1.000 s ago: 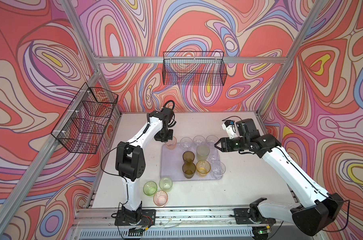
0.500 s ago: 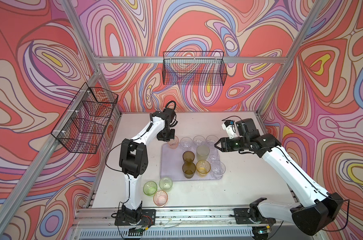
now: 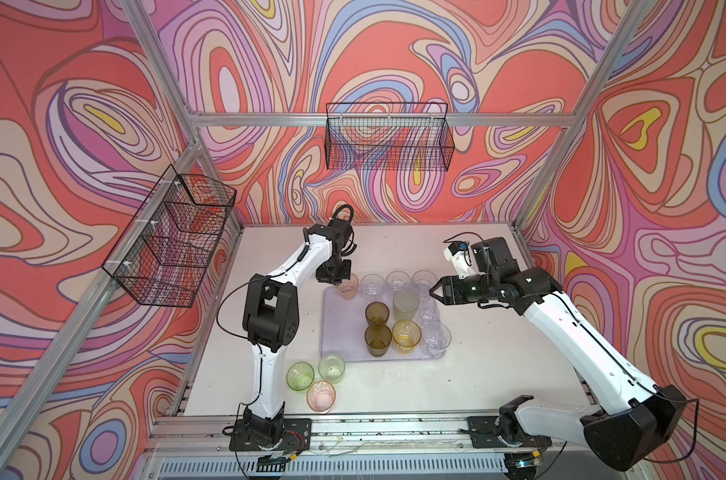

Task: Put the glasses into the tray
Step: 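Lower the pink cup onto the tray corner beside the clear cups, then open the left gripper to release the pink cup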

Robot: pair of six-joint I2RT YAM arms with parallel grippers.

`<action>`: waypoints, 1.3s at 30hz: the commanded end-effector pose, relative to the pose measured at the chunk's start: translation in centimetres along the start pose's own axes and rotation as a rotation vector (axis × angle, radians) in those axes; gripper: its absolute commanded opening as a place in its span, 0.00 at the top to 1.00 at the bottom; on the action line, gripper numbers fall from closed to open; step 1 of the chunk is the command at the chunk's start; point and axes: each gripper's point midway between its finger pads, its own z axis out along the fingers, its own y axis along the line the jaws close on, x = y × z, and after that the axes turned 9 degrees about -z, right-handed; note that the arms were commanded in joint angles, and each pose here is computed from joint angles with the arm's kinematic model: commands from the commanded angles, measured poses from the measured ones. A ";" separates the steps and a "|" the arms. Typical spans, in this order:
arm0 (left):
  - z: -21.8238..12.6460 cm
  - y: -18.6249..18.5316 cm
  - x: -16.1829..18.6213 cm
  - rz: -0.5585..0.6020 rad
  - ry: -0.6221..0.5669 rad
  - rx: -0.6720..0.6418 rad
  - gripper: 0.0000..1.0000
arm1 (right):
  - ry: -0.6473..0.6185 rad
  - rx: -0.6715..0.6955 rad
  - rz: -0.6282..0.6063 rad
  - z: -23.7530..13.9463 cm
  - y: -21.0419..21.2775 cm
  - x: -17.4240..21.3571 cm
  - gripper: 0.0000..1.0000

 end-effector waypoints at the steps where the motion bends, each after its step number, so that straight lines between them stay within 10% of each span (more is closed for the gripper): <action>1: 0.5 -0.2 -0.4 -0.020 0.002 0.013 1.00 | -0.024 -0.004 -0.019 -0.7 0.3 -0.9 0.41; 39: -0.5 -0.6 0.0 -0.026 0.006 0.048 0.73 | -0.029 -0.009 -0.019 -0.9 0.4 -0.8 0.41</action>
